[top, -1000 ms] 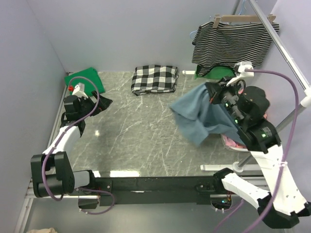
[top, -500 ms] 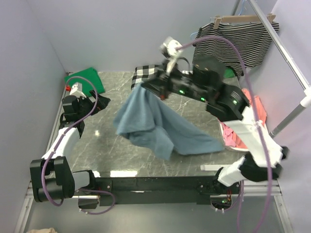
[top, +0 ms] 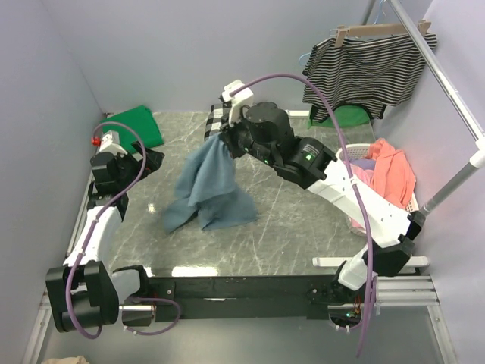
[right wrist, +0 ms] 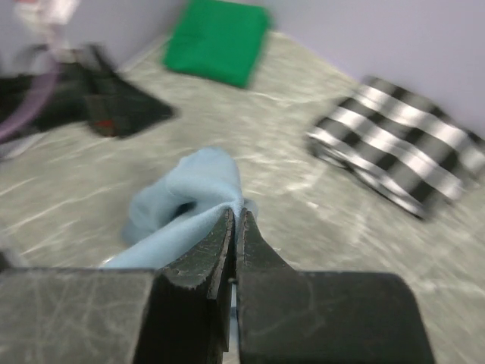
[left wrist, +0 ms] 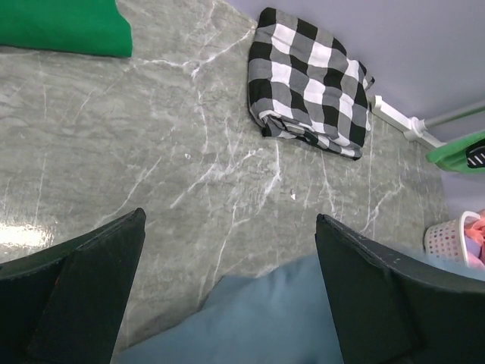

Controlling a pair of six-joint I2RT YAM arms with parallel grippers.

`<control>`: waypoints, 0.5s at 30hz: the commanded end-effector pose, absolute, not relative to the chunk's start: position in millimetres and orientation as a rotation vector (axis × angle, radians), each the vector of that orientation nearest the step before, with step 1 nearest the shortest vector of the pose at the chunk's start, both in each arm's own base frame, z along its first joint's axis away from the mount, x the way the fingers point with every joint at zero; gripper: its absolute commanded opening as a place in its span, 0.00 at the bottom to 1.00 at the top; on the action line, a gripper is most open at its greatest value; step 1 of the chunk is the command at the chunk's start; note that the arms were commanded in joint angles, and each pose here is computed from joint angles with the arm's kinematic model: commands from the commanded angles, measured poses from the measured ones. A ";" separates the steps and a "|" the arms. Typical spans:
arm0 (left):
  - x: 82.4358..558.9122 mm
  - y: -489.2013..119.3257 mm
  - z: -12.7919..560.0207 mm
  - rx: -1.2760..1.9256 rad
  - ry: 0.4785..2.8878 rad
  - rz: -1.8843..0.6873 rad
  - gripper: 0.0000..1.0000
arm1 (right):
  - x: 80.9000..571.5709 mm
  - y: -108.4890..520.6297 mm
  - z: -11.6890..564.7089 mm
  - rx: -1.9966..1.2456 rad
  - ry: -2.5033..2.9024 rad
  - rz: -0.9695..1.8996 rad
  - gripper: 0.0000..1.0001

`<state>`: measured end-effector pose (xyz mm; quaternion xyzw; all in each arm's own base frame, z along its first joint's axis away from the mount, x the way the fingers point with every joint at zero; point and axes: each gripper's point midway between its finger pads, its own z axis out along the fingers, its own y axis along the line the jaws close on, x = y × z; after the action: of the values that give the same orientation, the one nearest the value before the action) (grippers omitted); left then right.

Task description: Fold and stack the t-shirts

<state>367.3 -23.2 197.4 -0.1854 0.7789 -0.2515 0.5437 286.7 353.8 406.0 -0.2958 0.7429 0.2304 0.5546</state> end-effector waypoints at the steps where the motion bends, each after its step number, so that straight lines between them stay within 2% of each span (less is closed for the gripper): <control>1: 367.0 -18.9 202.2 -0.435 1.818 -0.576 1.00 | 308.3 292.0 449.2 -0.376 1.624 0.387 0.00; 4: 367.4 -23.5 199.0 -0.418 1.821 -0.610 0.99 | 307.5 272.6 444.6 -0.323 1.622 0.387 0.00; 11: 370.8 -38.6 189.4 -0.366 1.846 -0.708 0.99 | 298.0 271.7 461.4 -0.367 1.615 0.428 0.00; 15: 372.6 -46.1 172.6 -0.355 1.883 -0.760 0.99 | 323.7 225.3 437.7 -0.139 1.691 0.154 0.00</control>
<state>370.0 -35.6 174.3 -0.1688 0.7896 -0.2852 0.5164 306.0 271.3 416.8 -0.1775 0.7507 0.1431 0.6201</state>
